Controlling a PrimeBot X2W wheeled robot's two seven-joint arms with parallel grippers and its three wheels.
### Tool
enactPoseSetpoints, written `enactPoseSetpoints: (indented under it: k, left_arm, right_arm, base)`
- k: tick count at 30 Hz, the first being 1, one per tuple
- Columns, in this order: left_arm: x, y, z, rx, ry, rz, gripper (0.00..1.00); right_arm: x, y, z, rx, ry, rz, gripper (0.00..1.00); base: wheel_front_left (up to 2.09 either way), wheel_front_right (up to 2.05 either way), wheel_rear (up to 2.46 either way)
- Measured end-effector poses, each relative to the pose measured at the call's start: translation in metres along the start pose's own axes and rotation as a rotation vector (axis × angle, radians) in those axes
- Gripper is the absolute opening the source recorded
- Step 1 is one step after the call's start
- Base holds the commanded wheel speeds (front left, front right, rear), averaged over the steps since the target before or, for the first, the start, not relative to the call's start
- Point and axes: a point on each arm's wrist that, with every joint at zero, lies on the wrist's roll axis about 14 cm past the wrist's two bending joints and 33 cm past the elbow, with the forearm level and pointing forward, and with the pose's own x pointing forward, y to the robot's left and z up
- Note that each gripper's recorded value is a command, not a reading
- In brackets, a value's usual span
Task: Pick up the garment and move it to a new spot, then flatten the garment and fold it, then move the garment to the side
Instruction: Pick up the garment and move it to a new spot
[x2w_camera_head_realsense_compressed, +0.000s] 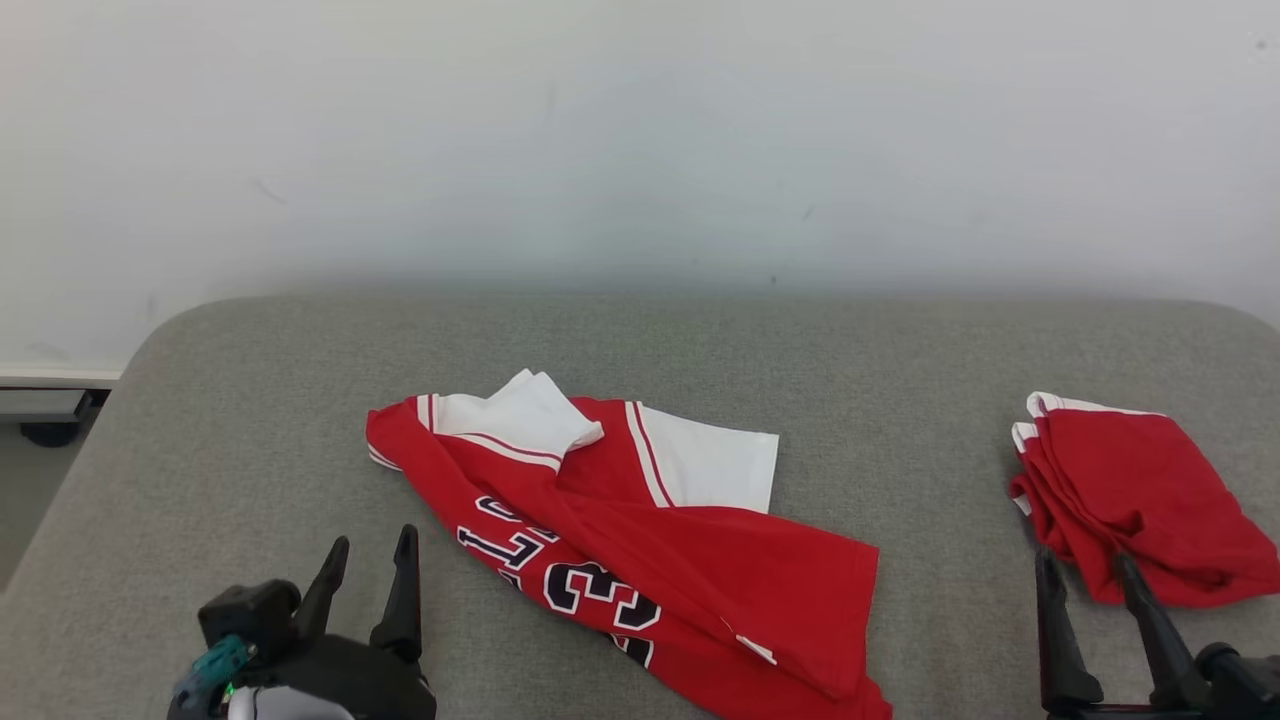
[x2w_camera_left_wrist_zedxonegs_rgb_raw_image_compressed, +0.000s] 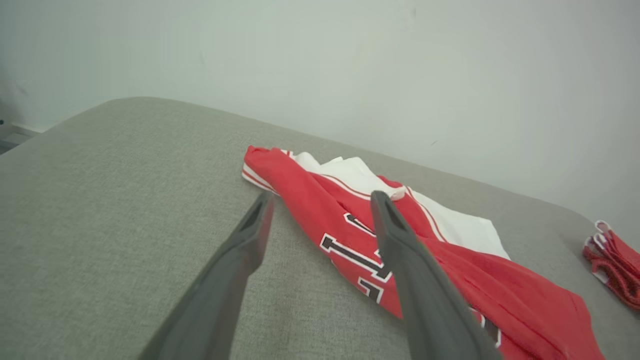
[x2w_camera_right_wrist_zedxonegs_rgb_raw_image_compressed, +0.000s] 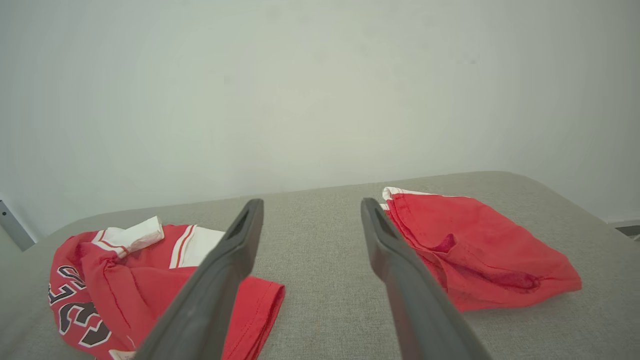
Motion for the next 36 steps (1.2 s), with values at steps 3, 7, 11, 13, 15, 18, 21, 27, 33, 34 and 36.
enactPoseSetpoints:
  k: [3, 7, 11, 13, 15, 18, 21, 27, 33, 34, 36]
  left_arm:
    - [-0.011, 0.006, 0.006, -0.001, -0.029, 0.011, 1.0]
    - [-0.026, 0.009, 0.007, -0.009, -0.049, 0.023, 1.0]
    - [-0.038, 0.012, 0.001, -0.01, -0.037, 0.022, 1.0]
    - [-0.045, 0.015, -0.008, 0.02, -0.007, 0.003, 1.0]
    - [-0.049, 0.017, -0.01, 0.021, 0.002, -0.002, 1.0]
    - [-0.05, 0.014, -0.012, 0.019, 0.005, -0.011, 1.0]
    - [-0.05, 0.015, -0.009, 0.022, -0.001, -0.013, 1.0]
    - [-0.048, 0.012, -0.001, 0.025, -0.026, -0.027, 1.0]
    - [-0.048, 0.01, 0.003, 0.024, -0.04, -0.034, 1.0]
    - [-0.048, 0.01, 0.004, 0.023, -0.041, -0.034, 1.0]
    - [-0.049, 0.009, 0.004, 0.021, -0.042, -0.035, 1.0]
  right_arm:
    - [0.001, -0.005, 0.0, 0.02, -0.006, -0.019, 1.0]
    - [-0.001, -0.011, -0.003, 0.043, -0.001, -0.046, 1.0]
    - [-0.001, -0.012, -0.01, 0.064, 0.016, -0.059, 1.0]
    - [-0.001, -0.011, -0.015, 0.069, 0.029, -0.06, 1.0]
    - [-0.002, -0.011, -0.019, 0.07, 0.043, -0.063, 1.0]
    - [-0.002, -0.011, -0.026, 0.069, 0.065, -0.064, 1.0]
    - [-0.002, -0.01, -0.031, 0.069, 0.08, -0.063, 1.0]
    - [-0.002, -0.009, -0.038, 0.069, 0.102, -0.063, 1.0]
    - [0.003, -0.006, -0.036, 0.072, 0.092, -0.054, 1.0]
    - [0.003, -0.006, -0.036, 0.072, 0.094, -0.055, 1.0]
    - [0.003, -0.006, -0.038, 0.071, 0.098, -0.053, 1.0]
  base:
    - [0.0, 0.0, 0.0]
    - [0.0, 0.0, 0.0]
    - [0.0, 0.0, 0.0]
    - [0.0, 0.0, 0.0]
    - [0.0, 0.0, 0.0]
    - [0.0, 0.0, 0.0]
    - [0.0, 0.0, 0.0]
    - [0.0, 0.0, 0.0]
    - [0.0, 0.0, 0.0]
    - [0.0, 0.0, 0.0]
    - [0.0, 0.0, 0.0]
